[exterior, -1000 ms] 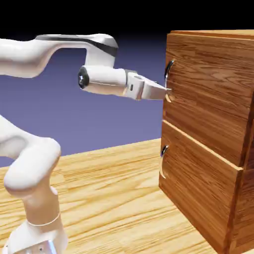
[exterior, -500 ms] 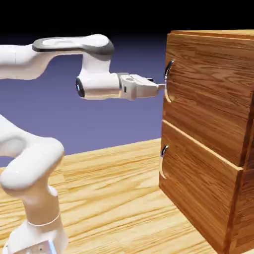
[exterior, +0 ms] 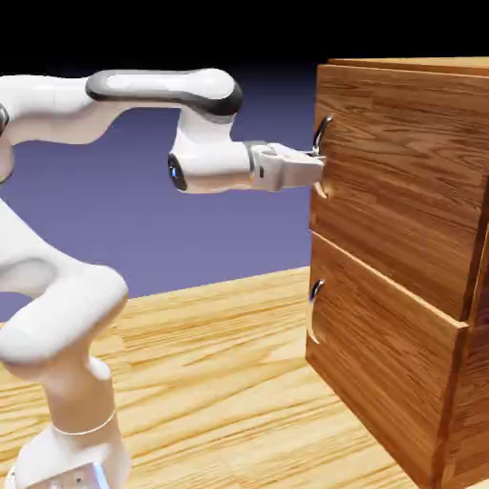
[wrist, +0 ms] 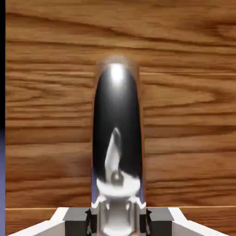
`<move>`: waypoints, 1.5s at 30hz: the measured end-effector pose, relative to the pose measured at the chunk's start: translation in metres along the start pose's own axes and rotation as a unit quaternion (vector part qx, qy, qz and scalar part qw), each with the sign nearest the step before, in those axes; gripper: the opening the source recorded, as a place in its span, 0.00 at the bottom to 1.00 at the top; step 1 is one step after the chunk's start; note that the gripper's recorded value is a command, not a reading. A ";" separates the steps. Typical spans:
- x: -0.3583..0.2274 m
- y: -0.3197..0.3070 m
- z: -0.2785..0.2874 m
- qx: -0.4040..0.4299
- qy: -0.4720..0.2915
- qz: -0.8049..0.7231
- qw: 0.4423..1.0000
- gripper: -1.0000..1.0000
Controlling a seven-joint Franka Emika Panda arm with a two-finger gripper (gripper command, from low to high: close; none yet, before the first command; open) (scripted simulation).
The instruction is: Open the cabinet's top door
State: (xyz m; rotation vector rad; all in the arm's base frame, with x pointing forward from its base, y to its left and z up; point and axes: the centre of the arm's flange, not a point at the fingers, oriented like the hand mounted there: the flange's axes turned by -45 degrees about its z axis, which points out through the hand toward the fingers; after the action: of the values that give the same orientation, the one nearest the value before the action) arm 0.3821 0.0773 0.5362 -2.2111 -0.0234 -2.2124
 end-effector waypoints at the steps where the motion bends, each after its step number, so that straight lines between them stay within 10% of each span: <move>1: 0.000 0.001 -0.004 0.005 0.000 0.000 1.000 0.00; 45: -0.001 0.109 -0.155 0.237 -0.001 0.003 0.972 0.00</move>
State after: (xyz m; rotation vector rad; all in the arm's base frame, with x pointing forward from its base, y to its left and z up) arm 0.2295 -0.0345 0.5349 -1.9427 -0.4893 -1.9380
